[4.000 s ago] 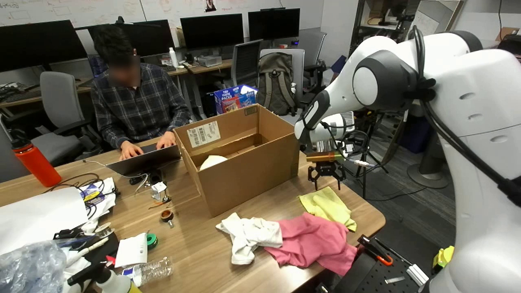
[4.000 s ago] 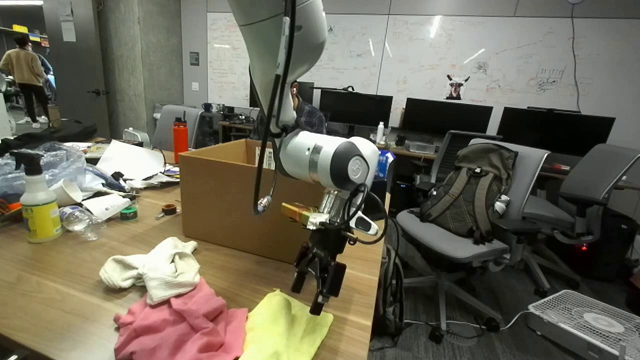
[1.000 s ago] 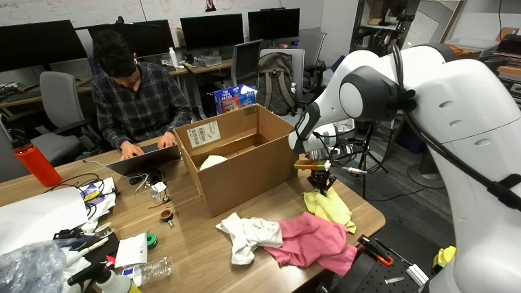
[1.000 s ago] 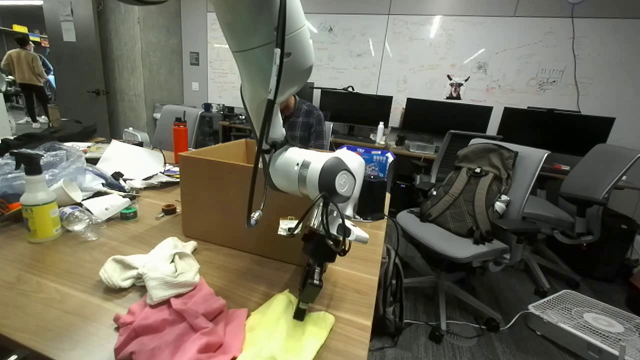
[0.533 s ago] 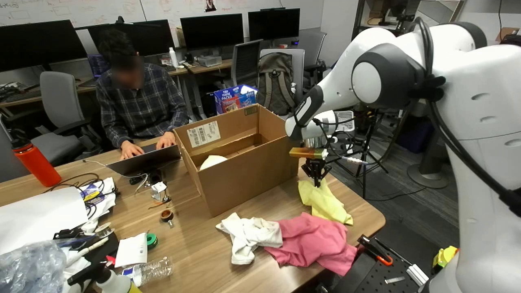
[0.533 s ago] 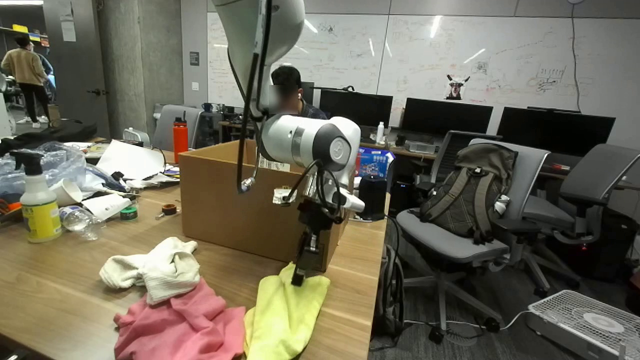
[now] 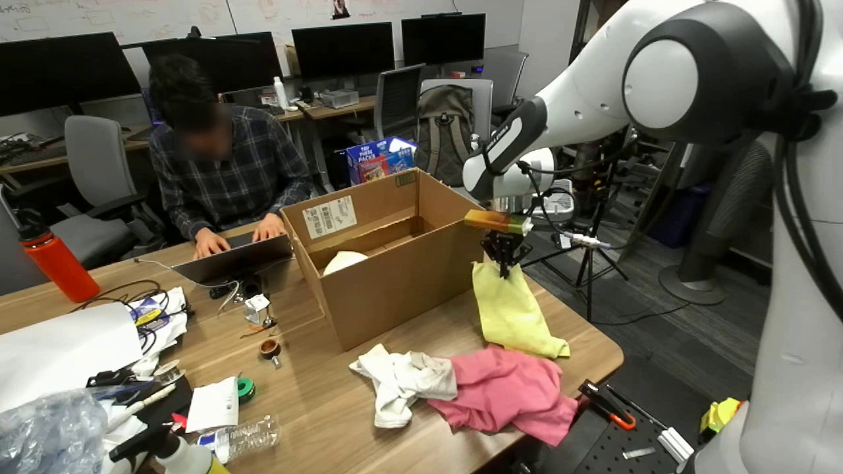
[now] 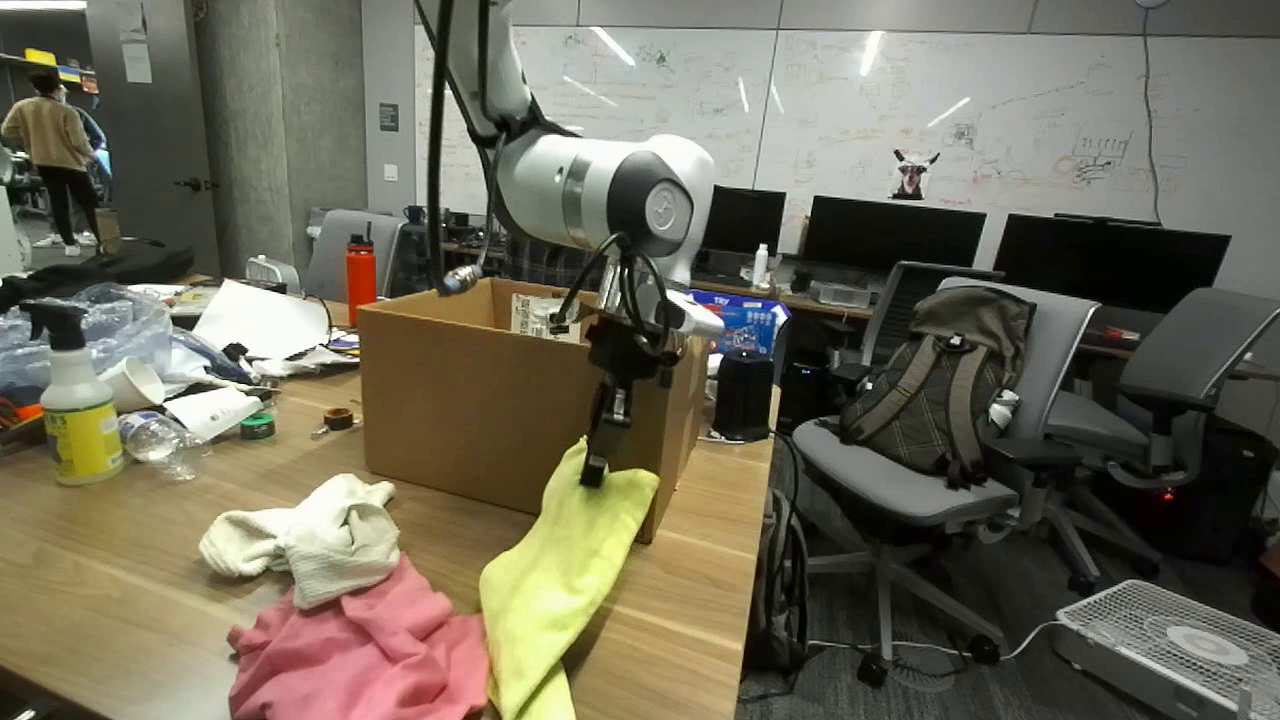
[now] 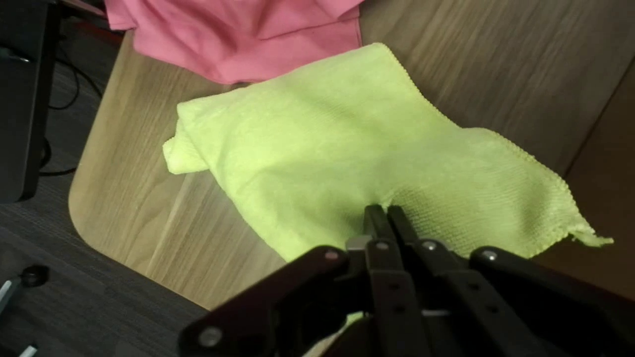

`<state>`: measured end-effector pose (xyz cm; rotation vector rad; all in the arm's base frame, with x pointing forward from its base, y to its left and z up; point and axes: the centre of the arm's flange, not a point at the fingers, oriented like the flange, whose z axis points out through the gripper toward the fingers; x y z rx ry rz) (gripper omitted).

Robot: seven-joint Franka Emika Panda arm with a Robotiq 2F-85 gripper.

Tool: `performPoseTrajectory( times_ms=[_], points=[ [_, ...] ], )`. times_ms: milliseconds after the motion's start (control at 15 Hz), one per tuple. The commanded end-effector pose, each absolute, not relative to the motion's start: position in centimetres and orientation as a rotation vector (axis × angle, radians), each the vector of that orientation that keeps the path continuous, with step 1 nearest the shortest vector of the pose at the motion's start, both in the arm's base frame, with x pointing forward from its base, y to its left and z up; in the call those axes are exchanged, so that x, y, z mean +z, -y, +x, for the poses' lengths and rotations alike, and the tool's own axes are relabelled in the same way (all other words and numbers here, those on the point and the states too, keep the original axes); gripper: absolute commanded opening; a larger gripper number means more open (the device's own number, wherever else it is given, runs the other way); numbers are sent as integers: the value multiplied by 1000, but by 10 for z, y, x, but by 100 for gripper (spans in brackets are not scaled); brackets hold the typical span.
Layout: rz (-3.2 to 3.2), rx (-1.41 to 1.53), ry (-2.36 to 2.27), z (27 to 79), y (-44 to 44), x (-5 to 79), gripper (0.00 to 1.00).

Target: Place the peach shirt and two yellow towels inside the brown box

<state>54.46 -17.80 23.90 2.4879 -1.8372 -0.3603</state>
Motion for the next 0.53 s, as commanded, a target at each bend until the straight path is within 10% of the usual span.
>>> performPoseTrajectory(
  times_ms=[0,467],
  points=[
    [2580,-197,1822,533,156,292,1],
    [2745,57,1789,544,117,384,1]
  ],
)
